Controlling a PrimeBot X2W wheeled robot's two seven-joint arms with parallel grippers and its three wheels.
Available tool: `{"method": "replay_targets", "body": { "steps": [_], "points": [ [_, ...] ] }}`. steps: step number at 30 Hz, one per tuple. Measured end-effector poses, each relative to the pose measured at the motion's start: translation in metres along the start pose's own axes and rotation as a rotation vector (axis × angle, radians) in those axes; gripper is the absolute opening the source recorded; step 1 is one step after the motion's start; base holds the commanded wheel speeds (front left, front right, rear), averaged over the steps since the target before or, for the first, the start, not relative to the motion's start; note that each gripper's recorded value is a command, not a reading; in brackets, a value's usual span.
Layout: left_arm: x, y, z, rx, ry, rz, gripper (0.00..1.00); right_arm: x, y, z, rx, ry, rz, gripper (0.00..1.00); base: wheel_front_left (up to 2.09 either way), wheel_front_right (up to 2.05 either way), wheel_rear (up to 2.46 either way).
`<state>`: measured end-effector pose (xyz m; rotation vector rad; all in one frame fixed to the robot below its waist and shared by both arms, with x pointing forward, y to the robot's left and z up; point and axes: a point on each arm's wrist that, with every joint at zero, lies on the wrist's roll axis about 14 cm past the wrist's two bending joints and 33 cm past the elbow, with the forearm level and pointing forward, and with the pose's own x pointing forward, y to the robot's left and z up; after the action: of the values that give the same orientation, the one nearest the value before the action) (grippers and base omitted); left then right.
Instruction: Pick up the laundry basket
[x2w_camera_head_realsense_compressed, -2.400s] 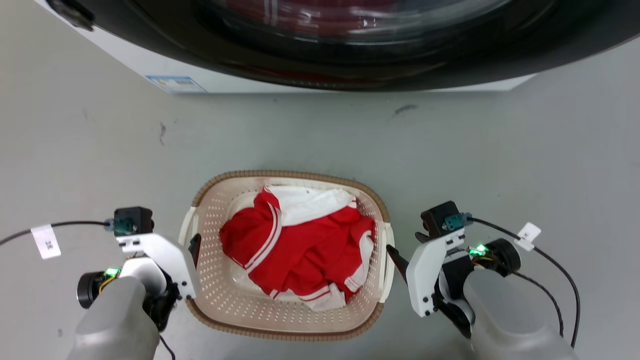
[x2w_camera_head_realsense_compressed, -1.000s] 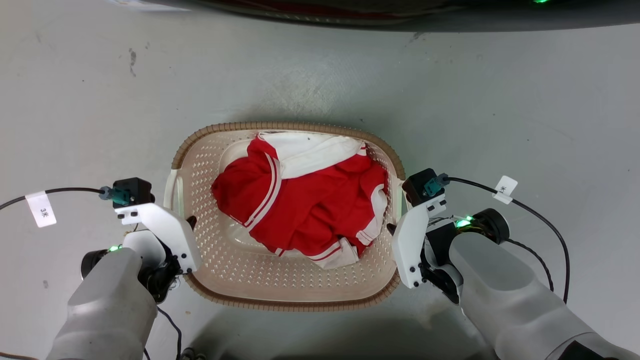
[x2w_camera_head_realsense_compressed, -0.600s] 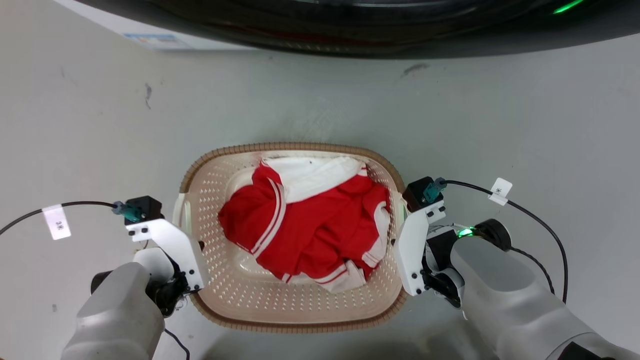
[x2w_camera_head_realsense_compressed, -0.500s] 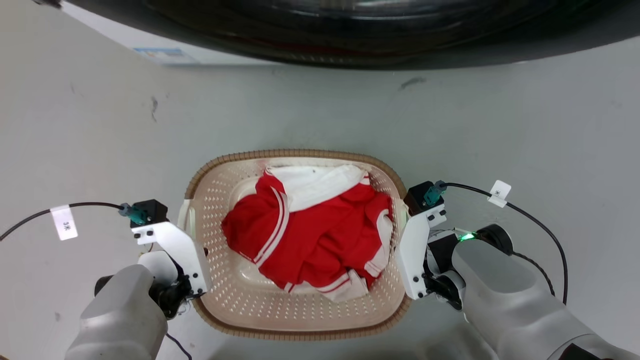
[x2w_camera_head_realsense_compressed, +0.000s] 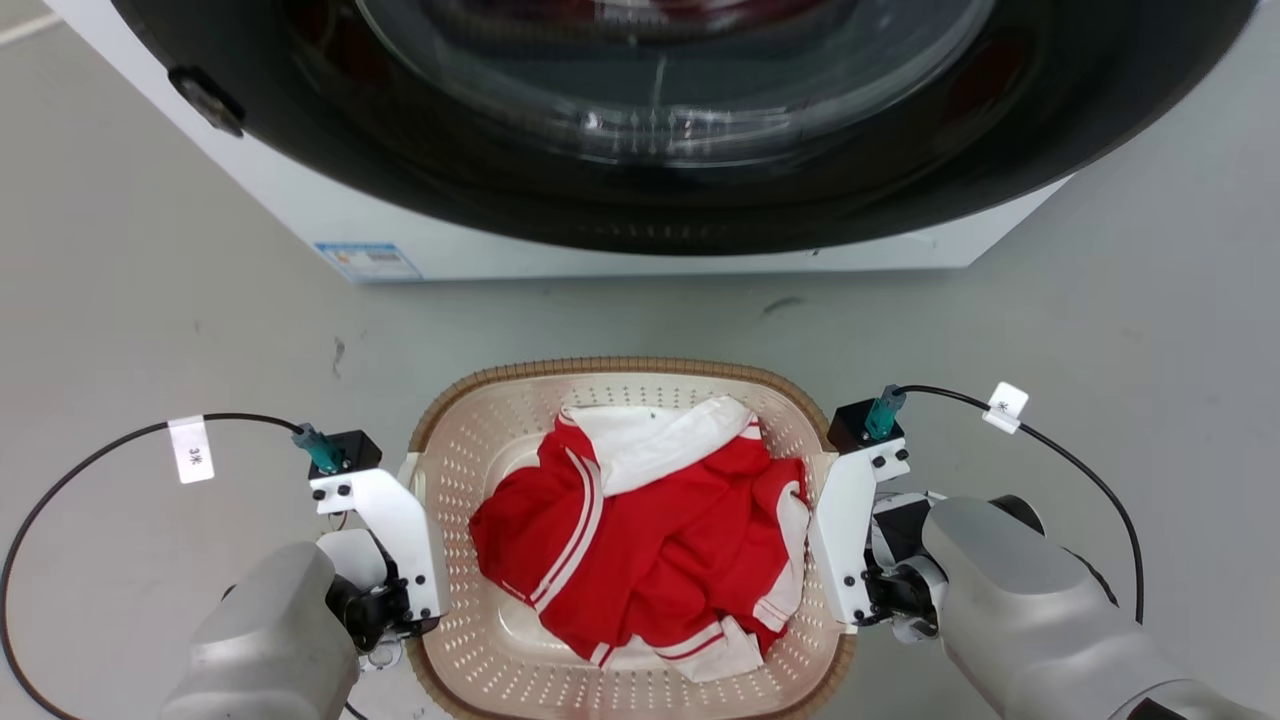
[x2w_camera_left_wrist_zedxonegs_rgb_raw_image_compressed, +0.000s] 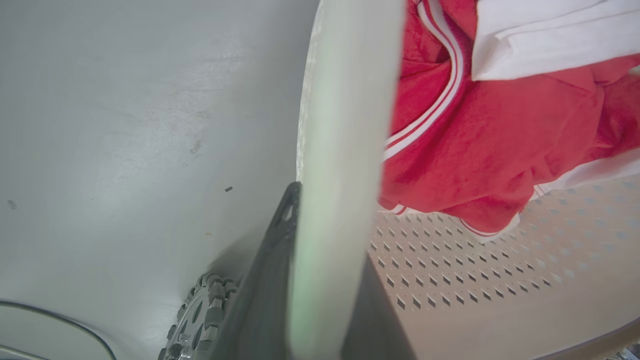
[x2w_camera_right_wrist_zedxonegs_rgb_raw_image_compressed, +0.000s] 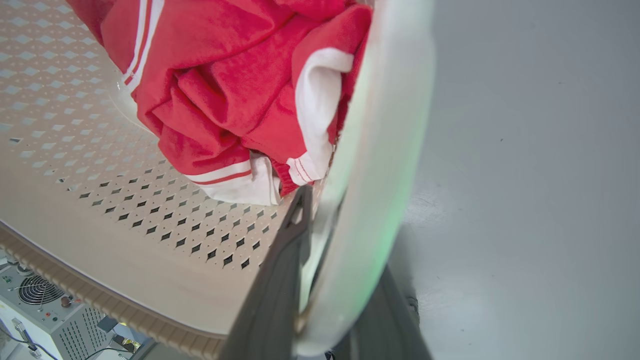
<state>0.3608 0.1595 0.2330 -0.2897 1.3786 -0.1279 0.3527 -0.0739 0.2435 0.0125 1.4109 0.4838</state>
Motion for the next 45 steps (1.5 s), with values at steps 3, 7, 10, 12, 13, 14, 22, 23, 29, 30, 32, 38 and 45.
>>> {"method": "replay_targets", "body": {
  "steps": [3, 7, 10, 12, 13, 14, 22, 23, 29, 30, 32, 38, 45],
  "points": [
    [-0.010, -0.010, 0.003, 0.017, 0.003, -0.014, 0.00, -0.014, -0.002, 0.001, 0.016, -0.019, -0.017, 0.00, 0.00, 0.00, 0.00],
    [-0.022, -0.022, 0.002, 0.048, 0.029, -0.026, 0.00, -0.031, -0.005, 0.002, 0.039, -0.035, -0.037, 0.00, 0.00, 0.00, 0.00],
    [-0.032, -0.031, 0.008, 0.075, 0.030, -0.035, 0.00, -0.042, -0.007, 0.001, 0.060, -0.033, -0.046, 0.00, 0.00, 0.00, 0.00],
    [-0.038, -0.037, 0.013, 0.096, 0.022, -0.039, 0.00, -0.048, -0.007, -0.002, 0.071, -0.019, -0.050, 0.00, 0.00, 0.00, 0.00],
    [-0.042, -0.039, 0.015, 0.102, 0.022, -0.040, 0.00, -0.052, -0.007, -0.002, 0.076, -0.018, -0.051, 0.00, 0.00, 0.00, 0.00],
    [-0.045, -0.041, 0.016, 0.108, 0.022, -0.041, 0.00, -0.055, -0.007, -0.002, 0.077, -0.017, -0.054, 0.00, 0.00, 0.00, 0.00],
    [-0.068, -0.059, 0.014, 0.155, 0.052, -0.050, 0.00, -0.082, -0.010, -0.009, 0.095, 0.022, -0.072, 0.00, 0.00, 0.00, 0.00],
    [-0.071, -0.061, 0.014, 0.161, 0.050, -0.050, 0.00, -0.085, -0.010, -0.009, 0.096, 0.023, -0.075, 0.00, 0.00, 0.00, 0.00],
    [-0.085, -0.072, 0.011, 0.182, 0.051, -0.060, 0.00, -0.104, -0.011, -0.012, 0.099, 0.029, -0.088, 0.00, 0.00, 0.00, 0.00],
    [-0.087, -0.073, 0.009, 0.185, 0.052, -0.060, 0.00, -0.107, -0.012, -0.013, 0.100, 0.028, -0.089, 0.00, 0.00, 0.00, 0.00],
    [-0.091, -0.076, 0.005, 0.184, 0.061, -0.063, 0.00, -0.112, -0.011, -0.013, 0.100, 0.025, -0.093, 0.00, 0.00, 0.00, 0.00],
    [-0.100, -0.077, -0.006, 0.188, 0.066, -0.060, 0.00, -0.123, -0.007, -0.018, 0.092, 0.022, -0.099, 0.00, 0.00, 0.00, 0.00],
    [-0.105, -0.077, -0.013, 0.182, 0.067, -0.059, 0.00, -0.128, -0.003, -0.023, 0.089, 0.026, -0.101, 0.00, 0.00, 0.00, 0.00]
  ]
}}
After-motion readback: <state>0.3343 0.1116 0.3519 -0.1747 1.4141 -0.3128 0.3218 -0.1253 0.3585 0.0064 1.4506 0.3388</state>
